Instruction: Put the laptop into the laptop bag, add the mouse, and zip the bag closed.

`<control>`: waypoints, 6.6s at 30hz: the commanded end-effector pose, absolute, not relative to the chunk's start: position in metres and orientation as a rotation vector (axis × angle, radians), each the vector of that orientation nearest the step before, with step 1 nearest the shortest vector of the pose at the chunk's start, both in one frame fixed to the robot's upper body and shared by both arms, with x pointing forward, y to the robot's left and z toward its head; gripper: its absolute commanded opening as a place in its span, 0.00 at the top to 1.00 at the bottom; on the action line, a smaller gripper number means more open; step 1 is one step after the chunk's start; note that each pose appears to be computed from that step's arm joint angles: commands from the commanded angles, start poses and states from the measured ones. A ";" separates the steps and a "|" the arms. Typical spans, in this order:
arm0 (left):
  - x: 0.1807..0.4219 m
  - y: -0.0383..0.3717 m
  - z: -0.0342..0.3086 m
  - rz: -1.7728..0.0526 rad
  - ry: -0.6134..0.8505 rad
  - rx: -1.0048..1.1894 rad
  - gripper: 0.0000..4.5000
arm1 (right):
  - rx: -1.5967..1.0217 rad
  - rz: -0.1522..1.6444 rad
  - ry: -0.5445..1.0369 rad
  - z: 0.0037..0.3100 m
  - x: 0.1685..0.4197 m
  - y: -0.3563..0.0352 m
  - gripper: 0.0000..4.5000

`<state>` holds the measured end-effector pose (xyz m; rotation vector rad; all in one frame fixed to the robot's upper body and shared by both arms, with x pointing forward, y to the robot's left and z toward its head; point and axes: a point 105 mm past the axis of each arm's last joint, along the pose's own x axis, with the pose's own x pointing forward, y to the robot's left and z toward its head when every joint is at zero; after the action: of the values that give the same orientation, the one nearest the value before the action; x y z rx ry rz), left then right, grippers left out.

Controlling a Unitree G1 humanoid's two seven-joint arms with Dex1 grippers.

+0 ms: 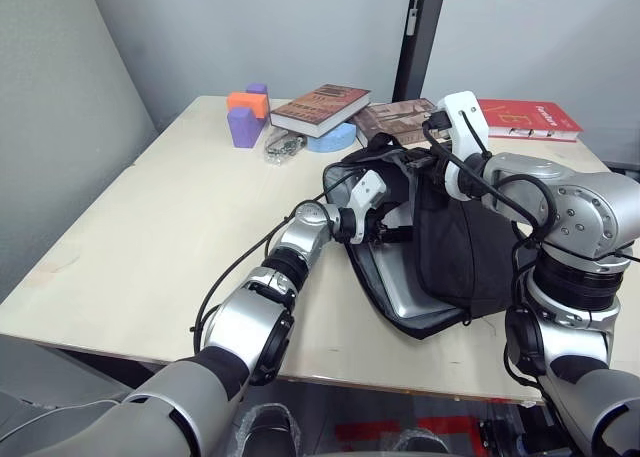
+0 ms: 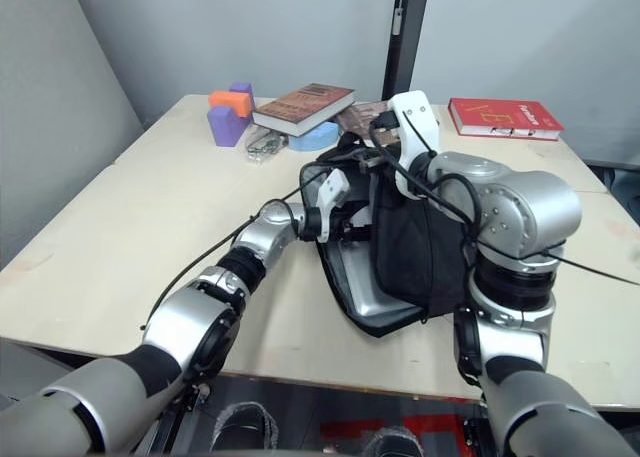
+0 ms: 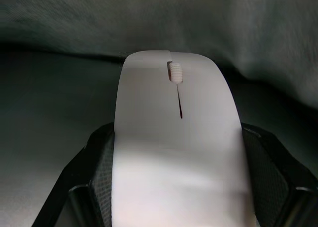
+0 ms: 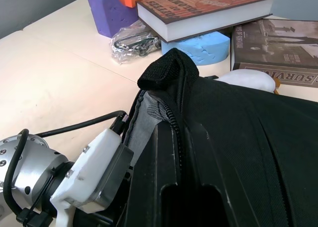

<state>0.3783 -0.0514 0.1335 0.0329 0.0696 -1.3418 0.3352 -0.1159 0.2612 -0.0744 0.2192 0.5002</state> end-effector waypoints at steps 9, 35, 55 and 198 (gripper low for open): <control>0.384 -0.037 0.135 -1.290 0.039 0.003 0.00 | -0.057 0.498 0.150 0.277 0.330 -0.118 1.00; 0.347 0.172 0.210 -1.221 0.142 0.072 0.00 | -0.042 0.834 0.286 0.232 0.303 -0.105 1.00; 0.361 0.192 0.212 -1.188 0.278 -0.035 0.00 | -0.215 1.060 0.379 0.221 0.256 -0.132 0.09; 0.338 0.165 0.147 -0.958 0.413 -0.534 1.00 | 0.050 0.333 0.536 0.143 0.363 -0.238 0.99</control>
<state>0.3489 0.1931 0.1142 -0.5372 0.5131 -0.7895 0.3521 -0.2384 0.1314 0.0874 0.5646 0.3480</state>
